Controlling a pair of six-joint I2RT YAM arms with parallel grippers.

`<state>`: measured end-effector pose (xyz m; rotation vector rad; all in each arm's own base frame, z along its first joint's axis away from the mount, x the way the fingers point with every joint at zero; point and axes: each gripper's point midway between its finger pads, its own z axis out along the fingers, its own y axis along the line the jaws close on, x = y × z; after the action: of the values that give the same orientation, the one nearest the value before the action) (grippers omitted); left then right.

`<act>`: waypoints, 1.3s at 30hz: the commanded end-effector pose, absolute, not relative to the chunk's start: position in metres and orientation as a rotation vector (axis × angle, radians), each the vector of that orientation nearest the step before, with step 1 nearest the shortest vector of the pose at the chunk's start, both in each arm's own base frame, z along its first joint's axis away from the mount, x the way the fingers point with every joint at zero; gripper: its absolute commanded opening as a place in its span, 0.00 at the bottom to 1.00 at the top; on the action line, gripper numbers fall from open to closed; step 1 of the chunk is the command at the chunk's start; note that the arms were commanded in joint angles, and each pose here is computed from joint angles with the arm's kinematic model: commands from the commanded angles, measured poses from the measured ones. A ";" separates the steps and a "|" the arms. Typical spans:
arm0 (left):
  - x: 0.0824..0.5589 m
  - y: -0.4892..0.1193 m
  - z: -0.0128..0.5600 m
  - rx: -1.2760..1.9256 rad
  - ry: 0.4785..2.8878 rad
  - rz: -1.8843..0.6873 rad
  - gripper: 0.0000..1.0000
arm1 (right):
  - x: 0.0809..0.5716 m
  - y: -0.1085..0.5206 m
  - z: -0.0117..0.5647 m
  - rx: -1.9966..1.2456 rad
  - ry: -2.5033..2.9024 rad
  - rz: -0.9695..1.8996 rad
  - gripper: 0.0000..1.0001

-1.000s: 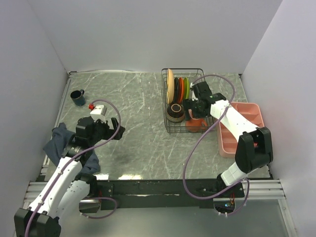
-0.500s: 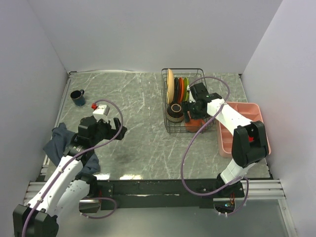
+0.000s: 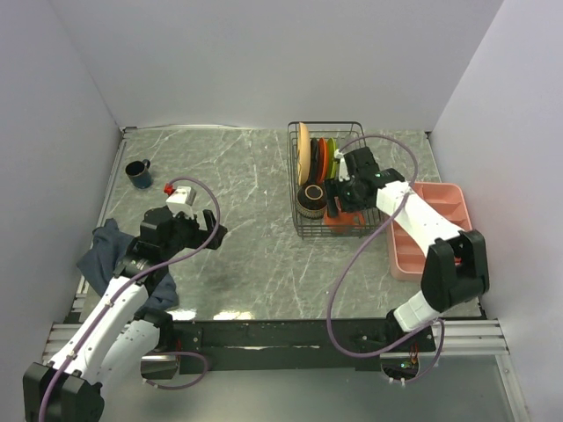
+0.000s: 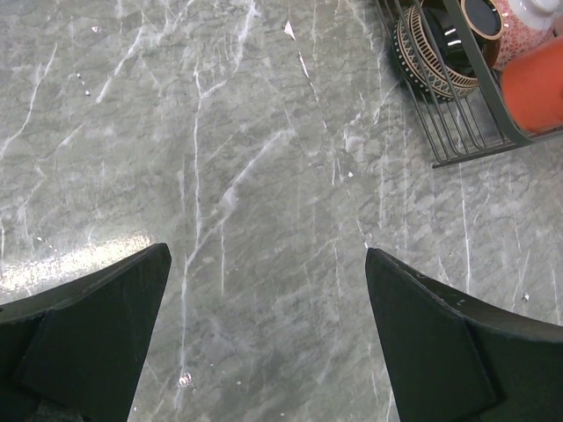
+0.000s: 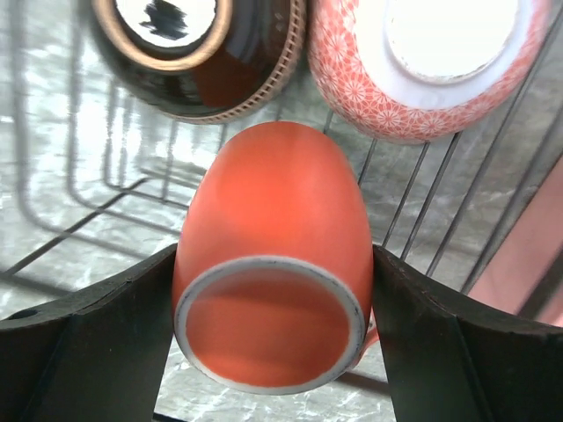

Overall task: Unload the mixed dishes from the dish rack
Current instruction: Pick up the cup from the dish rack.

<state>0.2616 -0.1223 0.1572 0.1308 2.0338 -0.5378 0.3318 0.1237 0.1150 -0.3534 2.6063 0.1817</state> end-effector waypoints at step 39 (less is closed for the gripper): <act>0.267 -0.273 0.304 0.311 1.646 -1.260 0.99 | 0.312 0.201 0.299 0.163 1.855 1.188 0.01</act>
<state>0.2734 -0.2500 0.2555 0.2393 1.8082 -1.1555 0.3141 0.1815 0.2316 0.2019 2.1023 0.9360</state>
